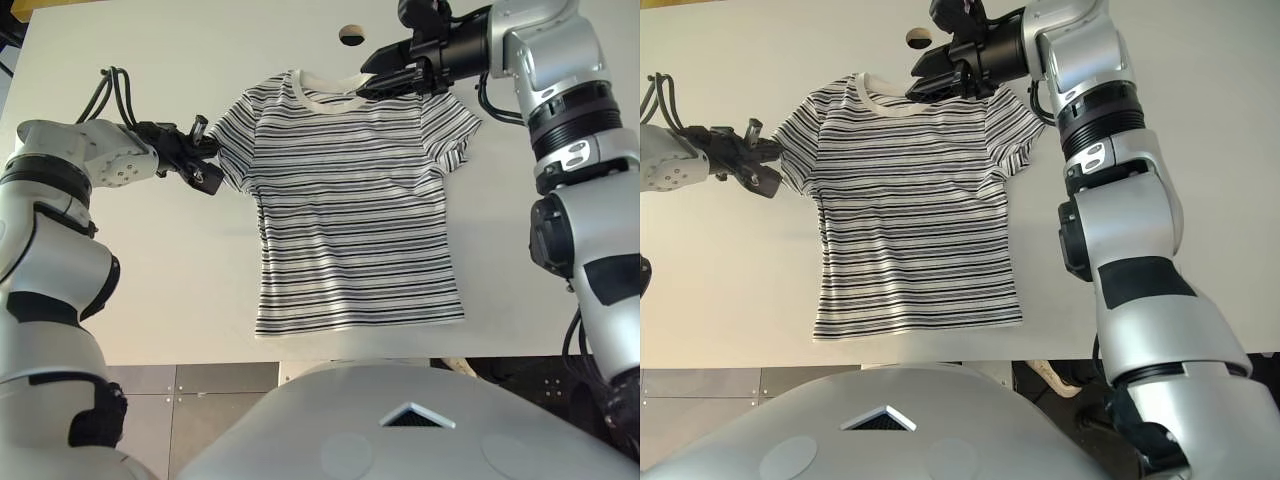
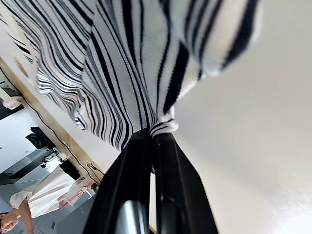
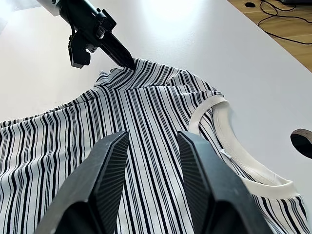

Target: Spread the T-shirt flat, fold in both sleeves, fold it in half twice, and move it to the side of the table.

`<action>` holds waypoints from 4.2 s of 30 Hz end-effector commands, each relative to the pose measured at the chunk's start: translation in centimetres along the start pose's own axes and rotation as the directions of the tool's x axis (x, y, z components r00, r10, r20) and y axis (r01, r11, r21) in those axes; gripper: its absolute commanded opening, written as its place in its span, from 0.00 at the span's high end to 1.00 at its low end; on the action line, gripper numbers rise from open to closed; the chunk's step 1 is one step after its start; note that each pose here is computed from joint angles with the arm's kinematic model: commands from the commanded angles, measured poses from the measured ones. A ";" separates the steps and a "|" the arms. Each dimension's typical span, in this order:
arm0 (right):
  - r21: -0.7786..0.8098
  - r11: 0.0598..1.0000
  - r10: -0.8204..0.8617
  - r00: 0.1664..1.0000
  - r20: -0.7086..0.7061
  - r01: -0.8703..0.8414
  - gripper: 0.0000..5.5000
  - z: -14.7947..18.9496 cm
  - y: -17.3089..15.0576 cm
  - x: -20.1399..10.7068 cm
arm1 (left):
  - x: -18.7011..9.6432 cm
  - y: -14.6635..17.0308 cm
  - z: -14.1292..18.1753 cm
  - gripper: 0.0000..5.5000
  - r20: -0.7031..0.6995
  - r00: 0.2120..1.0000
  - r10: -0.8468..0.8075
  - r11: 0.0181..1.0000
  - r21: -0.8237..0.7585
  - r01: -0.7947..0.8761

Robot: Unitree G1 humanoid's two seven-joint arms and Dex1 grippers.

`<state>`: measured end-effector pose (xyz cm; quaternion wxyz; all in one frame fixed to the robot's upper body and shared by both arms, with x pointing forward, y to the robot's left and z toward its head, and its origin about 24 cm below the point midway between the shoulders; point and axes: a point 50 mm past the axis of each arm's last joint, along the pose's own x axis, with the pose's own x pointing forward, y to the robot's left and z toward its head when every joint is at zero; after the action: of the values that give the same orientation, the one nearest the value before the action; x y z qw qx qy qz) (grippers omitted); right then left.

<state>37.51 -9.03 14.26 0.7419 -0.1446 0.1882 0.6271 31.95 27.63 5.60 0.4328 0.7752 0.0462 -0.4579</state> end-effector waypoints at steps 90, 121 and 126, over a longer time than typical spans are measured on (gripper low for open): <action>-0.888 0.453 -0.625 0.680 -0.383 -0.084 0.66 -14.6 -0.2 -9.4 | -2.1 11.6 -1.3 0.36 -0.035 0.877 0.480 0.875 -0.057 -0.481; -0.888 0.434 -0.542 0.744 -0.391 -0.150 0.80 -15.5 1.0 -5.6 | -1.5 10.6 -1.3 0.35 -0.047 0.891 0.452 0.889 -0.064 -0.454; -0.883 0.443 -0.547 0.734 -0.403 -0.154 0.97 -15.7 1.0 -5.8 | -1.5 10.6 -1.2 0.35 -0.045 0.890 0.453 0.888 -0.065 -0.455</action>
<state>34.79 -20.91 4.12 0.5305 -0.7335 0.0408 0.4228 36.98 22.18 14.08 0.5512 0.7571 -0.1197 -0.3298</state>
